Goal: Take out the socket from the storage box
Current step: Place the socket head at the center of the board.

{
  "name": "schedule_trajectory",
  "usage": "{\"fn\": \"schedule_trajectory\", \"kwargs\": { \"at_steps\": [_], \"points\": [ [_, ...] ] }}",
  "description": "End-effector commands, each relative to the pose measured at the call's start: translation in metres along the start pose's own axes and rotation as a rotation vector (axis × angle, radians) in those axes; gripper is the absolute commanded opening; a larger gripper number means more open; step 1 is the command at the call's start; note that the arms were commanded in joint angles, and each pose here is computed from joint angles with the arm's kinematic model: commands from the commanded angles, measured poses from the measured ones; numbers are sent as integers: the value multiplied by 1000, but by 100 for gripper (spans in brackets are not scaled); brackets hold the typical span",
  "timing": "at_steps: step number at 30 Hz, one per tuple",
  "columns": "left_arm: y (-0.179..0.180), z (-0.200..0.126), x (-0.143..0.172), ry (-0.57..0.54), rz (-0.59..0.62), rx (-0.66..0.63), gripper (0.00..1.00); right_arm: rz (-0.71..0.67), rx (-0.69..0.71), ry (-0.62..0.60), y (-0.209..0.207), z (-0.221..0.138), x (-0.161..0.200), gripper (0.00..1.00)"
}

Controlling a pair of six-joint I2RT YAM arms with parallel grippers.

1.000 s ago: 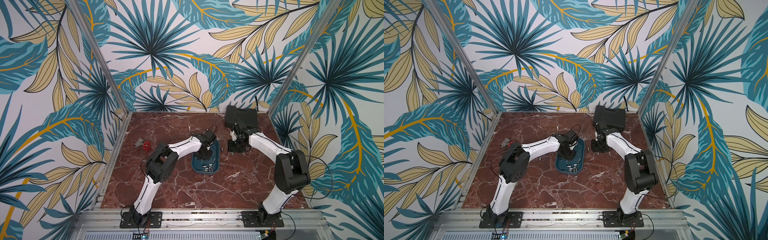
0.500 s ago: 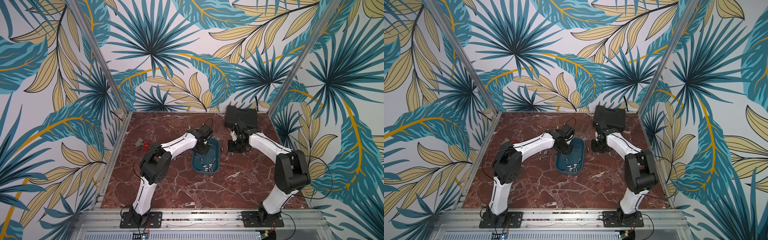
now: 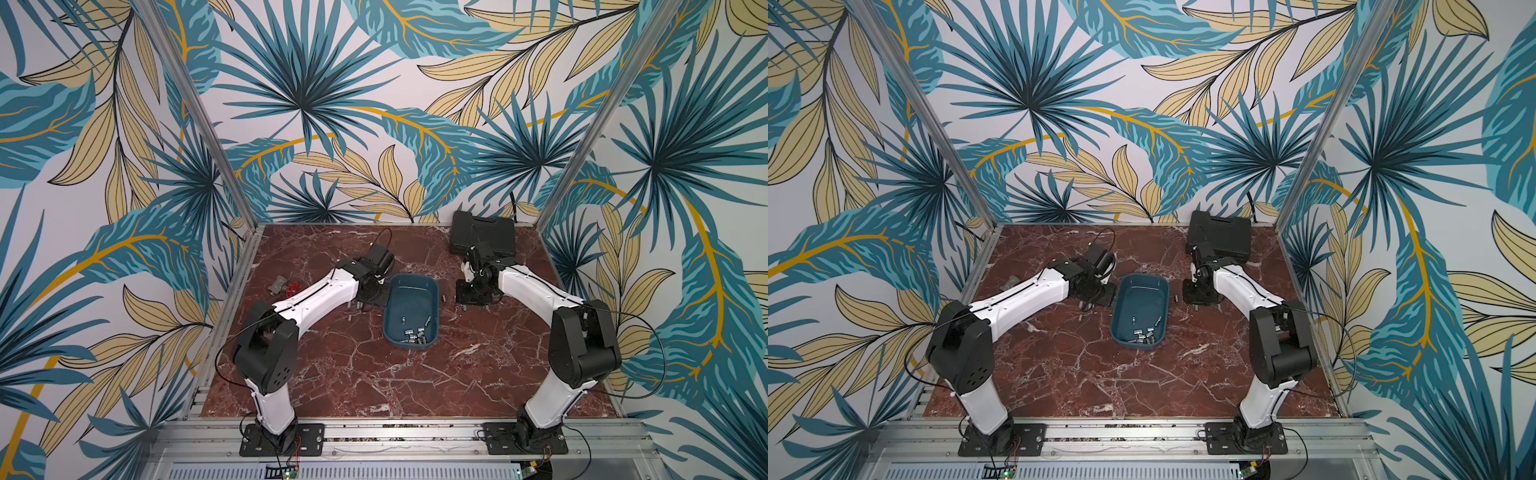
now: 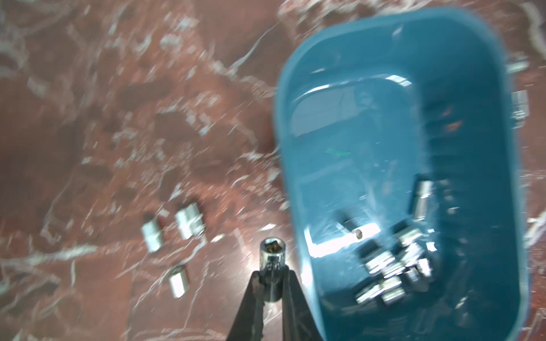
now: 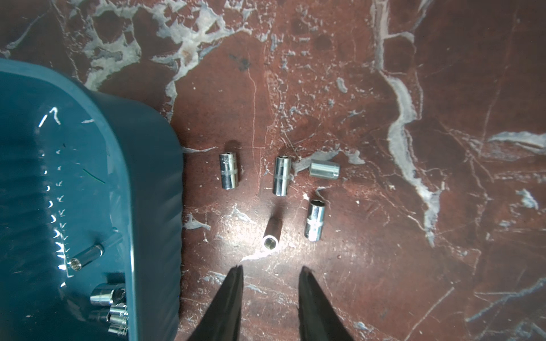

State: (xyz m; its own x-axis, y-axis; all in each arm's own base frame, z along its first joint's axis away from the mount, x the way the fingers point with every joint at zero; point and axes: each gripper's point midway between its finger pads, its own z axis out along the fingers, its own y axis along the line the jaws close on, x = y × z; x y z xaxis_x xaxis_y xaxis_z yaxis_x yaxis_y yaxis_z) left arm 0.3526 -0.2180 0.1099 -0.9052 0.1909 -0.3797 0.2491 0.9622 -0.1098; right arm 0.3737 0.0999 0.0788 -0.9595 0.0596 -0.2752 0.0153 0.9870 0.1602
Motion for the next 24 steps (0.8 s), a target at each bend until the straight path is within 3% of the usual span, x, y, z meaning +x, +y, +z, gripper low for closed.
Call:
{"fn": "schedule_trajectory", "kwargs": {
  "at_steps": [1, 8, 24],
  "points": [
    [23, 3, 19, 23, -73, -29, 4, 4, -17, -17, 2, -7, 1, 34],
    [38, 29, 52, 100, -128, -26, 4, 4, -25, -10, 3, -6, 2, 34],
    [41, 70, 67, 189, -132, -28, 8, 5, -26, -6, 3, -7, 4, 34]
  ]
}}
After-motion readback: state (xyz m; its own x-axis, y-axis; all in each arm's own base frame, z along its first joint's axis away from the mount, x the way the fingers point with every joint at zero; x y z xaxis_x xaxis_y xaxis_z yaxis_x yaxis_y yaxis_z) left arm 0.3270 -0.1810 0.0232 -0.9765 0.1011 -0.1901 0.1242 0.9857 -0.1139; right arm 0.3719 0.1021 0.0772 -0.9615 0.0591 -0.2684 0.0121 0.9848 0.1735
